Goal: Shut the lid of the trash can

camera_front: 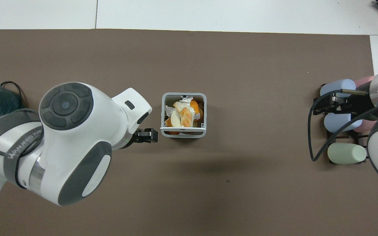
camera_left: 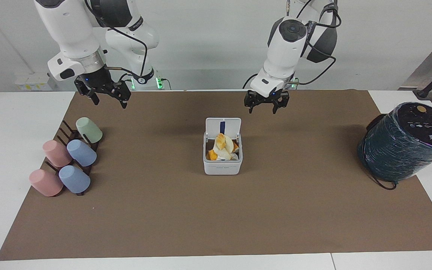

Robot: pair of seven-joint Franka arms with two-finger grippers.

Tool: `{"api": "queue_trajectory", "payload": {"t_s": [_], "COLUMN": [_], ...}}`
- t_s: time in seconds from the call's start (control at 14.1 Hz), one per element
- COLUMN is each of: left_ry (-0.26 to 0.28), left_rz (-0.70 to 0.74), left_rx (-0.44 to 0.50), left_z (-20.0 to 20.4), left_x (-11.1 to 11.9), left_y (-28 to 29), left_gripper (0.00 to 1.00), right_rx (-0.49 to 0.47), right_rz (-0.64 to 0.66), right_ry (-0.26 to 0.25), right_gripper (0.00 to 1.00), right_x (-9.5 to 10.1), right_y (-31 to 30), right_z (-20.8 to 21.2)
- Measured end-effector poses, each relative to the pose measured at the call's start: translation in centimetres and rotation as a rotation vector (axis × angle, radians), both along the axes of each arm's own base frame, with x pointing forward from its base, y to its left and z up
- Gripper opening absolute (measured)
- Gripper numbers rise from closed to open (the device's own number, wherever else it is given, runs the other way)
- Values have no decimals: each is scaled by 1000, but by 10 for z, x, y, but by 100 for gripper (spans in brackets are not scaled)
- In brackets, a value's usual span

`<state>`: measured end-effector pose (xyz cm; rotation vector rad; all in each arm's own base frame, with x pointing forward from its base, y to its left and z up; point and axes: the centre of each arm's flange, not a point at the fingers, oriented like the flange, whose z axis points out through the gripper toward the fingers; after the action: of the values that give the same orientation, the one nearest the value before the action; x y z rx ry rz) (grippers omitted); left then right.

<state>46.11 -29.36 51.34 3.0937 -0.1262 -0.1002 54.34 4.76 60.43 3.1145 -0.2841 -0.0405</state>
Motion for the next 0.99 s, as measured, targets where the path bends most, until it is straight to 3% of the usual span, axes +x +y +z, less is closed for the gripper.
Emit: {"api": "queue_trajectory", "payload": {"t_s": [0.07,0.14,0.28,0.35,0.49,0.71,0.99], "left_ry": [0,-10,-33,-40,-57,-95,-145], "left_rz": [6,18,62,82,110,150,199], "left_rx": [0,-8,-40,-60,-93,-154,-242], "left_z": [-1,-2,-7,-11,-19,-22,-32], "left_x": [-10,-19,-32,-38,-46,-47,-35], "left_y": [-10,-20,-43,-52,-66,-77,-82], "left_gripper": [88,81,58,58,43,37,35], "right_rx": [0,0,0,0,0,0,0], "right_rz": [0,0,0,0,0,0,0], "right_ry": [0,0,0,0,0,0,0], "right_gripper": [100,100,100,100,100,100,100], "right_x": [0,0,0,0,0,0,0], "right_y": [0,0,0,0,0,0,0], "right_z": [0,0,0,0,0,0,0]}}
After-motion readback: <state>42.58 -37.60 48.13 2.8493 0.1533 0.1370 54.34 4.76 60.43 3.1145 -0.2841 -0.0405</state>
